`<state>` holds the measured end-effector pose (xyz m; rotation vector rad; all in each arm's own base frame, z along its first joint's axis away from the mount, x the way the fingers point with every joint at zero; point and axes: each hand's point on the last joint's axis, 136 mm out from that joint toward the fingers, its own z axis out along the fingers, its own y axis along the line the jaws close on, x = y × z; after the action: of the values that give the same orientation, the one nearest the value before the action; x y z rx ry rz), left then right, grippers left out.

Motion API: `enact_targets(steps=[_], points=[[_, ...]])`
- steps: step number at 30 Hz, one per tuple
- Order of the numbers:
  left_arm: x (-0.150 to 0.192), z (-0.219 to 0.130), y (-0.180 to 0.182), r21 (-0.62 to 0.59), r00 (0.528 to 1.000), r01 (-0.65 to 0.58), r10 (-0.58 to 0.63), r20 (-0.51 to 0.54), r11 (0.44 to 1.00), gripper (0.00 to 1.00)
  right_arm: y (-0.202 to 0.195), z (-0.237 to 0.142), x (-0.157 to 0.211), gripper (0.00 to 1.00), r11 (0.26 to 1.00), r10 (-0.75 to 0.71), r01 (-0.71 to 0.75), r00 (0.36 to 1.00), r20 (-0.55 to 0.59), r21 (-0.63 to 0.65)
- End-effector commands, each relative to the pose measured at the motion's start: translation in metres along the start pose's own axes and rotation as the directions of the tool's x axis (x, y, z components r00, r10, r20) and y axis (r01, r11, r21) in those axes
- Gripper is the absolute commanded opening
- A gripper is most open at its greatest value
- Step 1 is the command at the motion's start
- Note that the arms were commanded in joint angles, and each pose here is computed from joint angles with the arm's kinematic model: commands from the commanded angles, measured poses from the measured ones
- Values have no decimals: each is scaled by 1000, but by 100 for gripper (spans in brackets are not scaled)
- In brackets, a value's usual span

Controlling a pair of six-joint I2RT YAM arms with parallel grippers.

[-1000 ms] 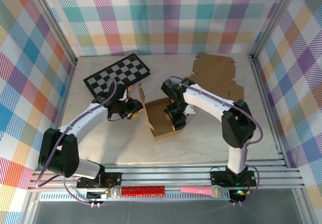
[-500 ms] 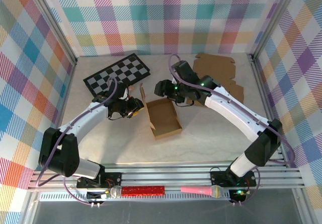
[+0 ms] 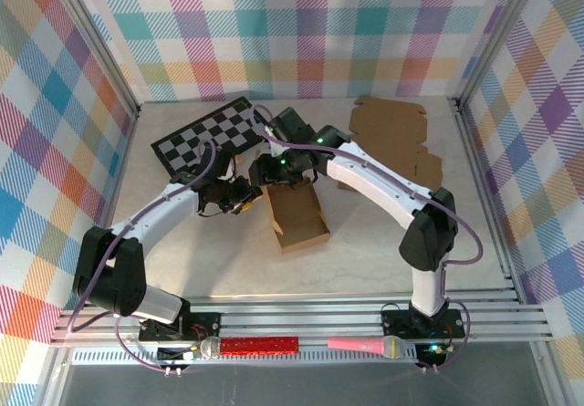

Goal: Fold the paper box

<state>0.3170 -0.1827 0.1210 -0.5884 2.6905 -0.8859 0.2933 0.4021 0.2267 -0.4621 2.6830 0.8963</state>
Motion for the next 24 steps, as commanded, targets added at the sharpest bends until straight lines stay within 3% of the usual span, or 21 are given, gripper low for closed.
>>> enact_targets(steps=[1,7,14,19,24], points=[[-4,-2,-11,13,1000,-25,25,9,1000,37,3,0,2,45,1000,11,-10,1000,-25,22],[-4,-2,-11,14,1000,-27,27,9,1000,37,-2,10,1,22,994,96,-94,995,-22,57],[-4,-10,-14,13,999,-39,39,22,999,41,0,-2,-8,0,967,227,-236,969,102,90],[-5,-31,-15,-16,996,-63,64,62,998,47,-16,-23,-15,0,904,356,-397,904,236,158],[-2,-57,-8,-79,989,-90,98,110,993,49,-36,-51,-18,0,780,510,-601,771,382,171]])
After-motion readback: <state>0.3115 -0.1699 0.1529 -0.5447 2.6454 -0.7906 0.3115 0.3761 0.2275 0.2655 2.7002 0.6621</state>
